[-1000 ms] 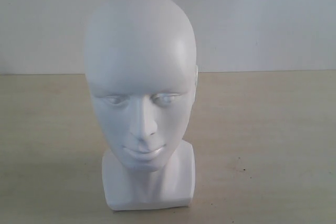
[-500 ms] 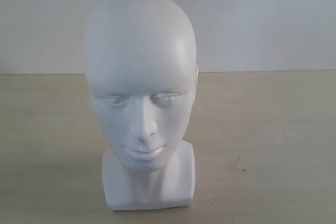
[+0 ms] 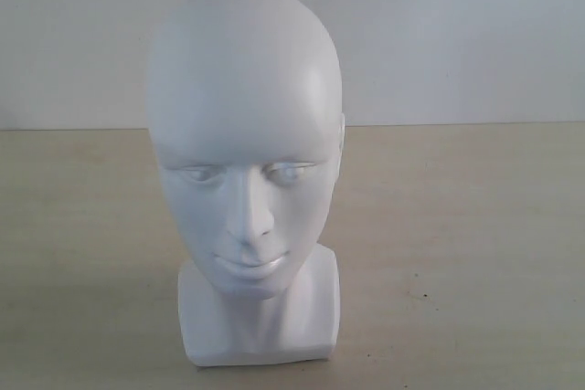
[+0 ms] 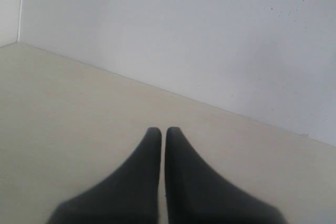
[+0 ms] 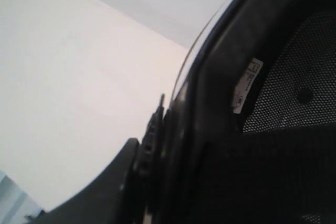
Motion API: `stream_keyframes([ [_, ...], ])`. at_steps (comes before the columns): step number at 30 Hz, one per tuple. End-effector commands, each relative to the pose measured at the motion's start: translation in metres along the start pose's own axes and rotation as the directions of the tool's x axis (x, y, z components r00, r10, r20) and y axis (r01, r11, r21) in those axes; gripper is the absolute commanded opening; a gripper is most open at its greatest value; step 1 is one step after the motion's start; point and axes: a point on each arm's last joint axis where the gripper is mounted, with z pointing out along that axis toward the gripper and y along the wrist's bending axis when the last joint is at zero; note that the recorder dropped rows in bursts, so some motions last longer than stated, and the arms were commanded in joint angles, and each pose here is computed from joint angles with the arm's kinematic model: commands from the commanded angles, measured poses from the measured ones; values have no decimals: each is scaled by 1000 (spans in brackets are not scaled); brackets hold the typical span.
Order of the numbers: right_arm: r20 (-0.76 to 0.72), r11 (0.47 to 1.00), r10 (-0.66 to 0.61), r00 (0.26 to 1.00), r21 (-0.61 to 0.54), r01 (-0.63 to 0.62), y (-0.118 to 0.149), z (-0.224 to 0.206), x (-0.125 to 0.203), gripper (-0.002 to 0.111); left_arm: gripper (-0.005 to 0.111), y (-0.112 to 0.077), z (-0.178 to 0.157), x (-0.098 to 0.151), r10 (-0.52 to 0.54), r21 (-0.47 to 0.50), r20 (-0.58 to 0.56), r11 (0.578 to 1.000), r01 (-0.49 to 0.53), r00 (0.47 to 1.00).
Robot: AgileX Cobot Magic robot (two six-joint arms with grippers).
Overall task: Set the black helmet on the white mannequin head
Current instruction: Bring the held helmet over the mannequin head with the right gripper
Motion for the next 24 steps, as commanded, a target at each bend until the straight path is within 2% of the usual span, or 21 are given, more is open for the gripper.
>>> stream_keyframes([
  [1, -143, 980, 173, 975, -73, -184, 6, 16, 23, 0, 4, 0, 0, 0, 4, -1, 4, 1000, -4, 1000],
  [11, -346, 967, 217, 913, -51, -249, -15, 41, 53, 0, 4, 0, 0, 0, 4, -1, 4, 1000, -4, 1000],
  [16, -374, 969, 184, 909, -88, -232, -24, 54, 63, 0, 4, 0, 0, 0, 4, -1, 4, 1000, -4, 1000],
  [24, -455, 961, 186, 871, -98, -257, -59, 81, 84, 0, 4, 0, 0, 0, 4, -1, 4, 1000, -4, 1000],
])
